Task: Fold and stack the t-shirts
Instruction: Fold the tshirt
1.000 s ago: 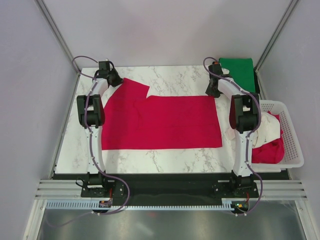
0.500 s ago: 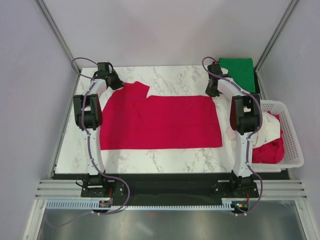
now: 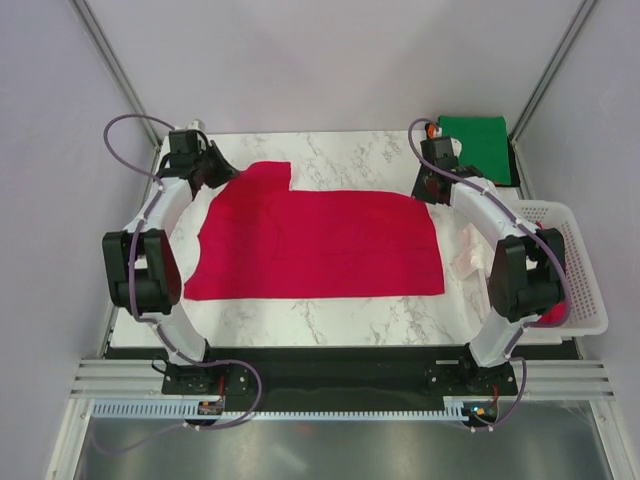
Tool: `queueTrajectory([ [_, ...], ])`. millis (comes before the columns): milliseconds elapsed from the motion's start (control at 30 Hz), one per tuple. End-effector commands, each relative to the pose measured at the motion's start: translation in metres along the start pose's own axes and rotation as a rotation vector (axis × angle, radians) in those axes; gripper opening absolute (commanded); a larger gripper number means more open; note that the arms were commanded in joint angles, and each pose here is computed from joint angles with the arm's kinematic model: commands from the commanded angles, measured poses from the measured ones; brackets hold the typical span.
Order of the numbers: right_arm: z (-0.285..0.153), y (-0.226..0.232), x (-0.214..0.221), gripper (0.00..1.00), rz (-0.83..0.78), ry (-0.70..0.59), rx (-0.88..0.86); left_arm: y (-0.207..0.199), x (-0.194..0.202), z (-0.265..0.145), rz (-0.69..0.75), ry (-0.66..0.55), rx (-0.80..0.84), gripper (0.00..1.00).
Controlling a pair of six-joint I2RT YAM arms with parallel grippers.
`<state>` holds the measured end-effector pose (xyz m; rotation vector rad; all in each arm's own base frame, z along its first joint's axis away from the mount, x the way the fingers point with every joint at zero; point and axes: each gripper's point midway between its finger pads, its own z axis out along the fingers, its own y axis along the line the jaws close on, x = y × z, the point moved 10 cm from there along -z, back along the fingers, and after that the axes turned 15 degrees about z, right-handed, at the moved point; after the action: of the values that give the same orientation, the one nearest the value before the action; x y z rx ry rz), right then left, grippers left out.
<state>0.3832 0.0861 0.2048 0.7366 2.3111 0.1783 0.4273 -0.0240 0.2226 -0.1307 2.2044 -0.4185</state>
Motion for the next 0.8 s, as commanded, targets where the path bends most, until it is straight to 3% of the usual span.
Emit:
queueTrajectory([
  [0,-0.013,-0.014,0.009,0.0,-0.011,0.0,-0.007,-0.007,0.004,-0.035,0.07,-0.054,-0.005,0.02],
  [467,-0.04,-0.058,0.031,0.0,0.004,-0.01,0.05,-0.009,0.072,-0.129,0.112,-0.106,-0.112,0.02],
  [700,-0.035,-0.081,0.059,0.01,0.034,0.047,0.112,-0.001,0.119,-0.158,0.007,-0.053,-0.231,0.03],
  [767,-0.036,-0.083,0.061,0.36,0.046,0.052,0.115,0.004,0.135,-0.163,-0.052,0.0,-0.281,0.15],
])
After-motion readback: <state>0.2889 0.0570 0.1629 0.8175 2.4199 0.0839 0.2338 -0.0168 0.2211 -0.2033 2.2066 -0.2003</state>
